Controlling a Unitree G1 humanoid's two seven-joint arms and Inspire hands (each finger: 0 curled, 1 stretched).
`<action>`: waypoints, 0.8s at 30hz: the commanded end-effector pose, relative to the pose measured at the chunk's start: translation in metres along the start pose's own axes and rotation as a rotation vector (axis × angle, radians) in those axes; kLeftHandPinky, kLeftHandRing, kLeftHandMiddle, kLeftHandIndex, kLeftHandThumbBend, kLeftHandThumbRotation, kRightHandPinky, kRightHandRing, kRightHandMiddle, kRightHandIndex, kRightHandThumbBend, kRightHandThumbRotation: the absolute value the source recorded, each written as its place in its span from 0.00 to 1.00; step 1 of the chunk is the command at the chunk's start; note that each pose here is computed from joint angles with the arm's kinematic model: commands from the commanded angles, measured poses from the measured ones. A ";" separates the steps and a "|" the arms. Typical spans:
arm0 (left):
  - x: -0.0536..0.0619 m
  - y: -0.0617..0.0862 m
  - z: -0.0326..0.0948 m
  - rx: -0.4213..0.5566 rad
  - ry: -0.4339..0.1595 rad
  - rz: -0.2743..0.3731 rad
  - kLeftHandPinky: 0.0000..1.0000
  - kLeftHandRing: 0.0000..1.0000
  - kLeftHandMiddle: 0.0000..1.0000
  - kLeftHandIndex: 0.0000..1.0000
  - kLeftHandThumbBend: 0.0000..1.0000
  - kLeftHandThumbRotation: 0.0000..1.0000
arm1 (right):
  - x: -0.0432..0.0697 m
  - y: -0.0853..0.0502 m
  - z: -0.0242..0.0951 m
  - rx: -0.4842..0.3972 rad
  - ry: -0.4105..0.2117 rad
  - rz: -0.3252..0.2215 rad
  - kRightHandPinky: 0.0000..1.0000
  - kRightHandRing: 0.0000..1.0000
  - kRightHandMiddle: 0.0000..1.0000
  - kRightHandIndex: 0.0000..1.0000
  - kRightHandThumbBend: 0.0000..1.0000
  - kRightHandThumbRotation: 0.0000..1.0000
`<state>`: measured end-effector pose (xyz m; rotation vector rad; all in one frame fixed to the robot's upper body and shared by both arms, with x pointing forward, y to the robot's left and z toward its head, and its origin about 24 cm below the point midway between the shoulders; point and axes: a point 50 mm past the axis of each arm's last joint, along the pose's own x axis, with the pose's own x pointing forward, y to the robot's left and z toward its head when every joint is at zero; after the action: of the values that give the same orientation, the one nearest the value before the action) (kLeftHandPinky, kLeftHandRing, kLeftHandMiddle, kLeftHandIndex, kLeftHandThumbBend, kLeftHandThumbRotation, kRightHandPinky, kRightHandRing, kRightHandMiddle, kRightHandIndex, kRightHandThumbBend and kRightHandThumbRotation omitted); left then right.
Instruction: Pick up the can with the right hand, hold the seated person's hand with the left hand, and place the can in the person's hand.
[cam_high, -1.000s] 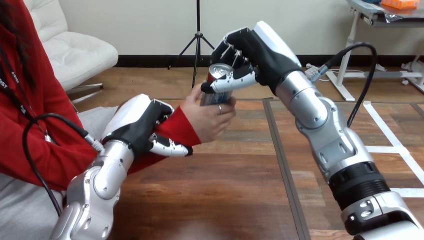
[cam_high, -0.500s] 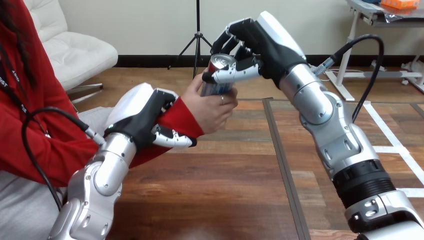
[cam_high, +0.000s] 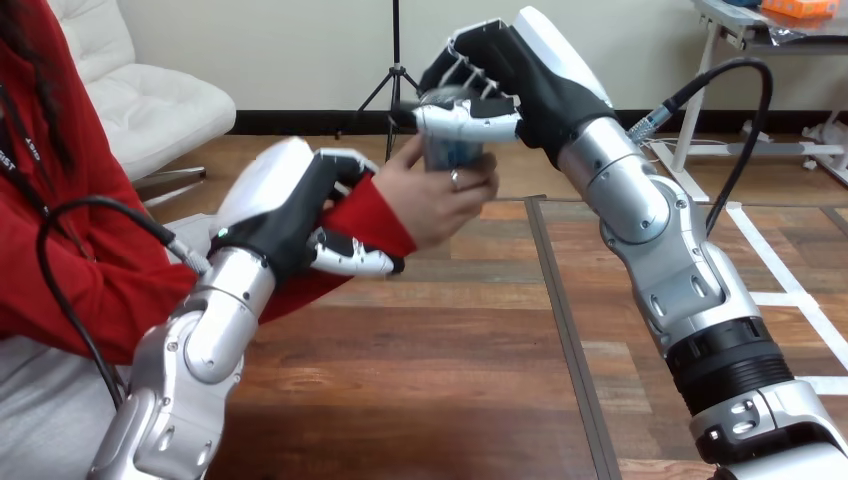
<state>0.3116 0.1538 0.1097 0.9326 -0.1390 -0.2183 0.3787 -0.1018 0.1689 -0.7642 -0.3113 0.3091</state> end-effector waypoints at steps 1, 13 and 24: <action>0.008 0.072 0.065 0.031 -0.284 0.308 0.53 0.68 0.71 0.66 0.71 0.19 | 0.013 -0.031 0.060 -0.045 -0.231 -0.058 0.47 0.54 0.56 0.56 0.78 0.83; 0.004 0.069 0.061 0.051 -0.235 0.277 0.58 0.74 0.77 0.72 0.79 0.39 | 0.008 -0.029 0.055 -0.038 -0.245 -0.050 0.54 0.60 0.63 0.63 0.94 0.99; 0.001 0.066 0.059 0.029 -0.206 0.251 0.61 0.78 0.81 0.80 0.94 0.50 | 0.004 -0.028 0.051 -0.039 -0.258 -0.026 0.53 0.64 0.69 0.69 0.96 1.00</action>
<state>0.3086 0.1498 0.1579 0.9188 -0.3044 -0.1323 0.3710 -0.0946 0.1867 -0.7514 -0.4224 0.3706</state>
